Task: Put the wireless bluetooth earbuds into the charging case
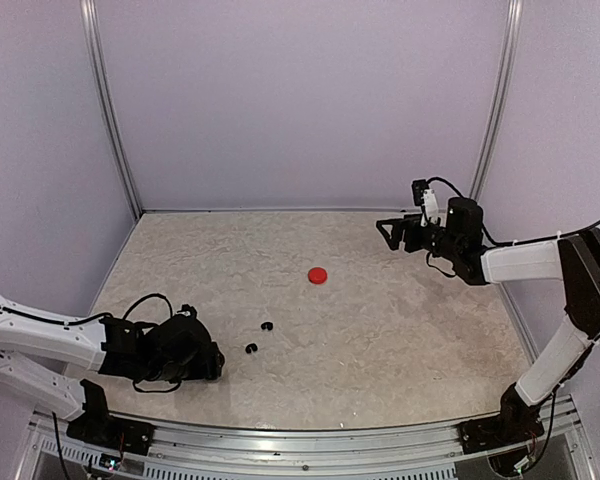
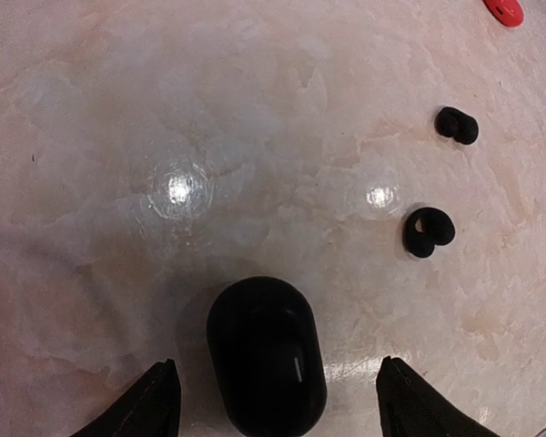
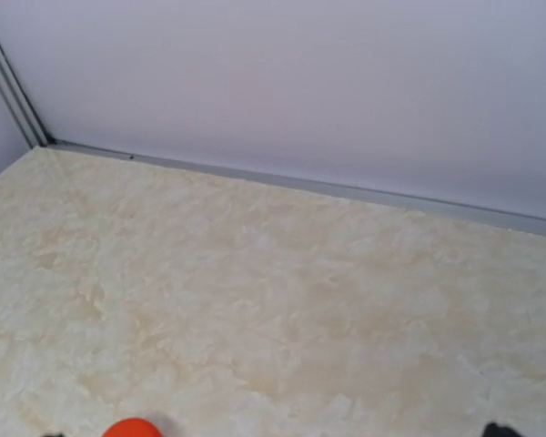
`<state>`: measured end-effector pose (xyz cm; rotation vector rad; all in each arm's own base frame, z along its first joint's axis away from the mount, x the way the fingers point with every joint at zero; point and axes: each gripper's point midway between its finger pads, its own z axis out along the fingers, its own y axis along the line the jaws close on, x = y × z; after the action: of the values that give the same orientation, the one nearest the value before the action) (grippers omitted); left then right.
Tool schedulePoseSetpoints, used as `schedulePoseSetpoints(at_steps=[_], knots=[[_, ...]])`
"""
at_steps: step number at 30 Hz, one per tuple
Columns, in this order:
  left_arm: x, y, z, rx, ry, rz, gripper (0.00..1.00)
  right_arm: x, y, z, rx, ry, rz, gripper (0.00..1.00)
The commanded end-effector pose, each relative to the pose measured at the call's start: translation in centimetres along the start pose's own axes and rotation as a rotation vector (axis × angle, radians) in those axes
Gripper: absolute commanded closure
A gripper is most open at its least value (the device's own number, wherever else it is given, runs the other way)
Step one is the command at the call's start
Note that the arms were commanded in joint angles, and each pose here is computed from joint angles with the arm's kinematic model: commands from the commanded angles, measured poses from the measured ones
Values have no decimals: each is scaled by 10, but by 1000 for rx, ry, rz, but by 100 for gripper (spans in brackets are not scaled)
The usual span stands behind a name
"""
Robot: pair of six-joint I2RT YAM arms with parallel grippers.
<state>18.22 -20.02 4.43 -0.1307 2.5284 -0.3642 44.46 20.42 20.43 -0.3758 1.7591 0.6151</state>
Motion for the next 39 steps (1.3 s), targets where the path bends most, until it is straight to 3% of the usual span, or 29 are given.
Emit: schedulePoseSetpoints(at_steps=[1,12,19,23,24,26,33,39], knots=[[8,6,6,-26,14,-17,28,-13,-8,-13,63,-66,37,0],[24,18,21,-88,57,31,32,2,9,-7,-39,72,18,0],[28,20,23,-90,65,64,44,13,-12,-4,78,129,97,1],[29,20,19,-75,63,74,50,26,-23,-3,144,171,166,9],[28,20,18,-67,56,79,52,30,-24,-2,146,190,176,6],[24,18,16,-54,35,100,54,32,-18,-1,108,201,169,1],[-6,-32,-7,67,-103,307,56,19,17,-18,-73,122,120,0],[-44,-83,-40,177,-296,517,58,39,60,-24,-358,229,127,0]])
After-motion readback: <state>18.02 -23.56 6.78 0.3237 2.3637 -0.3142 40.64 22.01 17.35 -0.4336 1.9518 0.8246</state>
